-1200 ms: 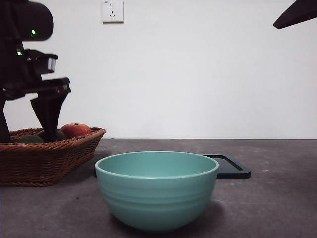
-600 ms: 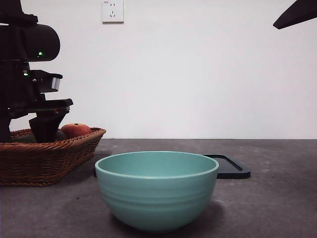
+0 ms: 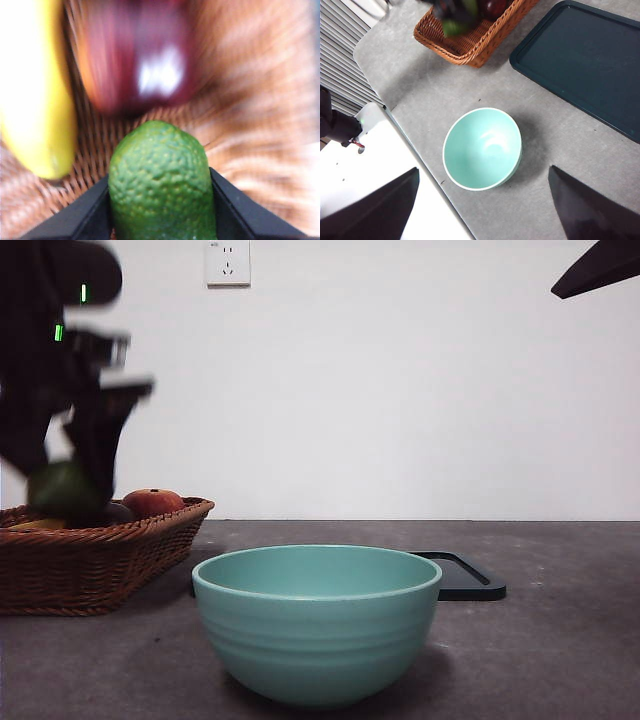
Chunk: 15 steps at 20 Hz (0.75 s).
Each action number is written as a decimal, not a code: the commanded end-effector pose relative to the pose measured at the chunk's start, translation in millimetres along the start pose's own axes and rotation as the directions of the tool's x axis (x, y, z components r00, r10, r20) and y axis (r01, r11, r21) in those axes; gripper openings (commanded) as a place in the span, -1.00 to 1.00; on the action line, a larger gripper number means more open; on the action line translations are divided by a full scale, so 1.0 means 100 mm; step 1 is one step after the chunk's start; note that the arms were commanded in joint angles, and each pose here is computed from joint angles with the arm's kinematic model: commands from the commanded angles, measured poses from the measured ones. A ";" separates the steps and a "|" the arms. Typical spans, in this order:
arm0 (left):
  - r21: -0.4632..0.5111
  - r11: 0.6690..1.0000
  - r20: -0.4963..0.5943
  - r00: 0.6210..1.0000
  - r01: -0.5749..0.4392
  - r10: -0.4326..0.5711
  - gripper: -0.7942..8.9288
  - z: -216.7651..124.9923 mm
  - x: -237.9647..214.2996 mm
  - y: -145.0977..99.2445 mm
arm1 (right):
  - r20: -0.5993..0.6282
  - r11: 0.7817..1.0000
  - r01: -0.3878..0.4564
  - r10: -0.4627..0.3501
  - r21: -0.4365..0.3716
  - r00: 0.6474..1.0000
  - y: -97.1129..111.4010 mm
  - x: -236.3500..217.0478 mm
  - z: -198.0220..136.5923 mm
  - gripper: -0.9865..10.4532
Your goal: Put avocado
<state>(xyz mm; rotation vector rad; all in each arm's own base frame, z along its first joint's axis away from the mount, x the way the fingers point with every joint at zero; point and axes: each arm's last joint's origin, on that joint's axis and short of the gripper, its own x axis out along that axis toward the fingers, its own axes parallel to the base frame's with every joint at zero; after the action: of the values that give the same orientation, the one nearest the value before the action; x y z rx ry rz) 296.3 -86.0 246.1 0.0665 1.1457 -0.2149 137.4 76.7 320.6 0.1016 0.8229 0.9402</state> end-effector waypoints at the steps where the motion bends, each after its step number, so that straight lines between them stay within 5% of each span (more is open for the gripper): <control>1: 0.030 0.997 0.116 0.990 0.071 -0.074 -0.53 0.09 -0.43 -0.12 | 0.010 1.000 -0.004 0.004 -0.015 1.000 0.02 -0.01 0.05 -0.10; 6: 0.165 0.936 0.142 0.932 0.311 -0.335 -0.53 -0.18 -0.99 -0.48 | 0.010 1.000 -0.003 0.003 -0.015 1.000 0.02 -0.01 0.05 -0.10; 15: 0.422 0.798 -0.114 0.899 0.430 -0.424 -0.53 -0.45 -0.62 -1.45 | 0.010 1.000 -0.001 0.001 -0.014 1.000 0.02 -0.01 0.05 -0.10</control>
<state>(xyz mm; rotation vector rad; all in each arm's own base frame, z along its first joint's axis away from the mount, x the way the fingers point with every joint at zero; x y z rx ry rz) 200.6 -207.5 292.2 0.2031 1.1042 -0.8665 137.4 76.6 320.6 0.1009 0.8228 0.9387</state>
